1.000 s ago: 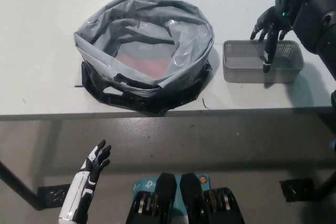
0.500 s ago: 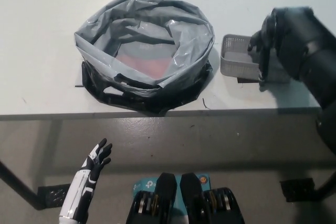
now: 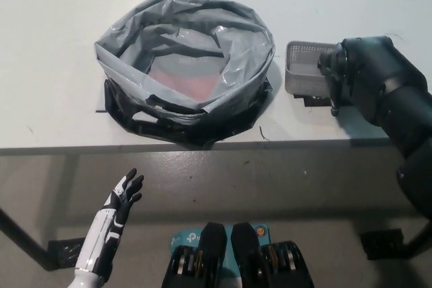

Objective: Use the right hand to pick up a small rectangular container and put it into a plastic bag and lift the bag

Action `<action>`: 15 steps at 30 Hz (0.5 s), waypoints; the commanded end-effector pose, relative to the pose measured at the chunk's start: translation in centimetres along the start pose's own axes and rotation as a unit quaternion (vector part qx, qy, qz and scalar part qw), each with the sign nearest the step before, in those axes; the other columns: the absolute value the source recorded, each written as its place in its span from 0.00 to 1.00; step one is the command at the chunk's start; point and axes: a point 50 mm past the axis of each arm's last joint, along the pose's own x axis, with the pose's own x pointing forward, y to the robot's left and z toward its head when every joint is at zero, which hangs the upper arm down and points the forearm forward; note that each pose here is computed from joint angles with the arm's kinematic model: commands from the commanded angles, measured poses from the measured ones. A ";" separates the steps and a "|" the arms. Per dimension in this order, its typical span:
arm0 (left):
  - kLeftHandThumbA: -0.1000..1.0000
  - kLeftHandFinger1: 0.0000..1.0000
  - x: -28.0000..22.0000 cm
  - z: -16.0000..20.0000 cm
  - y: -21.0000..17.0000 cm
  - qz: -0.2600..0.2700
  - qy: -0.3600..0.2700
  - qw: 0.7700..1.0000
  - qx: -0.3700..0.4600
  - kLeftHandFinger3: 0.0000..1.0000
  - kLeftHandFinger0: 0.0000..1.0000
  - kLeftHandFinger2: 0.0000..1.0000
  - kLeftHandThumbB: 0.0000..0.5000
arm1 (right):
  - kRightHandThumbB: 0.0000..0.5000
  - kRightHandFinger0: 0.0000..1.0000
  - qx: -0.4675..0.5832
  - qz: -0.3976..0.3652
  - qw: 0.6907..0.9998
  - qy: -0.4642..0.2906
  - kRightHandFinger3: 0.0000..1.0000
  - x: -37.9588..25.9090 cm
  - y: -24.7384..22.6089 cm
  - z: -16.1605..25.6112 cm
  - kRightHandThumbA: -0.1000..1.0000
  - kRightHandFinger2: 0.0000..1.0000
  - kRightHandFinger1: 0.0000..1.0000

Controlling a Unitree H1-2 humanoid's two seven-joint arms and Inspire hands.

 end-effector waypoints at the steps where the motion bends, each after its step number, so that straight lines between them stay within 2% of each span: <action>1: 0.99 1.00 0.6 1.1 0.6 -0.005 -0.034 0.999 0.011 1.00 1.00 1.00 0.55 | 0.47 0.20 0.030 -0.171 0.984 -0.050 0.97 0.1 -1.0 -1.0 0.01 0.44 0.31; 2: 0.99 1.00 0.7 1.1 0.7 -0.005 -0.035 0.999 0.010 1.00 1.00 1.00 0.55 | 0.42 0.16 0.027 -0.193 0.979 -0.057 0.81 0.0 -1.2 -1.1 0.00 0.35 0.25; 3: 0.99 1.00 0.8 1.1 0.8 -0.004 -0.035 0.999 0.010 1.00 1.00 1.00 0.55 | 0.41 0.15 0.044 -0.206 0.975 -0.069 0.70 -0.1 -1.4 -1.4 0.00 0.35 0.25; 4: 0.99 1.00 0.8 1.1 0.8 -0.003 -0.034 0.999 0.010 1.00 1.00 1.00 0.55 | 0.40 0.11 0.052 -0.211 0.973 -0.075 0.58 -0.2 -1.6 -1.6 0.00 0.29 0.20; 5: 0.99 1.00 0.8 1.1 0.9 -0.003 -0.033 0.999 0.010 1.00 1.00 1.00 0.55 | 0.41 0.07 0.060 -0.219 0.971 -0.081 0.48 -0.3 -1.8 -1.7 0.00 0.27 0.18; 6: 0.99 1.00 0.9 1.1 0.9 -0.003 -0.031 0.999 0.009 1.00 1.00 1.00 0.55 | 0.40 0.07 0.067 -0.227 0.968 -0.085 0.43 -0.3 -2.0 -1.9 0.00 0.29 0.19; 7: 0.99 1.00 0.9 1.2 0.9 -0.003 -0.031 0.999 0.009 1.00 1.00 1.00 0.55 | 0.40 0.08 0.070 -0.230 0.967 -0.087 0.42 -0.4 -2.1 -2.0 0.00 0.29 0.20; 8: 0.99 1.00 1.0 1.2 0.9 -0.002 -0.032 0.999 0.008 1.00 1.00 1.00 0.54 | 0.37 0.04 0.081 -0.235 0.964 -0.090 0.39 -0.4 -2.3 -2.2 0.00 0.28 0.18; 9: 0.99 1.00 1.0 1.3 0.9 -0.002 -0.033 0.999 0.009 1.00 1.00 1.00 0.52 | 0.36 0.01 0.094 -0.239 0.962 -0.092 0.38 -0.5 -2.4 -2.5 0.00 0.27 0.15; 10: 0.99 1.00 1.1 1.2 0.9 -0.002 -0.035 0.999 0.010 1.00 1.00 1.00 0.53 | 0.31 0.00 0.119 -0.240 0.958 -0.097 0.34 -0.6 -2.8 -2.8 0.00 0.24 0.05; 11: 0.99 1.00 1.2 1.2 1.0 -0.002 -0.036 0.999 0.010 1.00 1.00 1.00 0.53 | 0.35 0.00 0.128 -0.242 0.957 -0.101 0.42 -0.6 -2.9 -2.8 0.00 0.34 0.11; 12: 1.00 1.00 1.3 1.3 1.0 0.000 -0.038 0.999 0.013 1.00 1.00 1.00 0.53 | 0.35 0.01 0.144 -0.243 0.953 -0.108 0.50 -0.7 -3.1 -2.9 0.00 0.58 0.22; 13: 1.00 1.00 1.4 1.3 1.1 0.001 -0.041 0.999 0.018 1.00 1.00 1.00 0.51 | 0.35 0.00 0.170 -0.242 0.948 -0.118 0.56 -0.8 -3.3 -3.1 0.00 0.66 0.27; 15: 1.00 1.00 1.5 1.4 1.2 0.001 -0.042 0.999 0.018 1.00 1.00 1.00 0.51 | 0.33 0.00 0.227 -0.224 0.939 -0.127 0.60 -0.9 -3.6 -3.5 0.00 0.75 0.34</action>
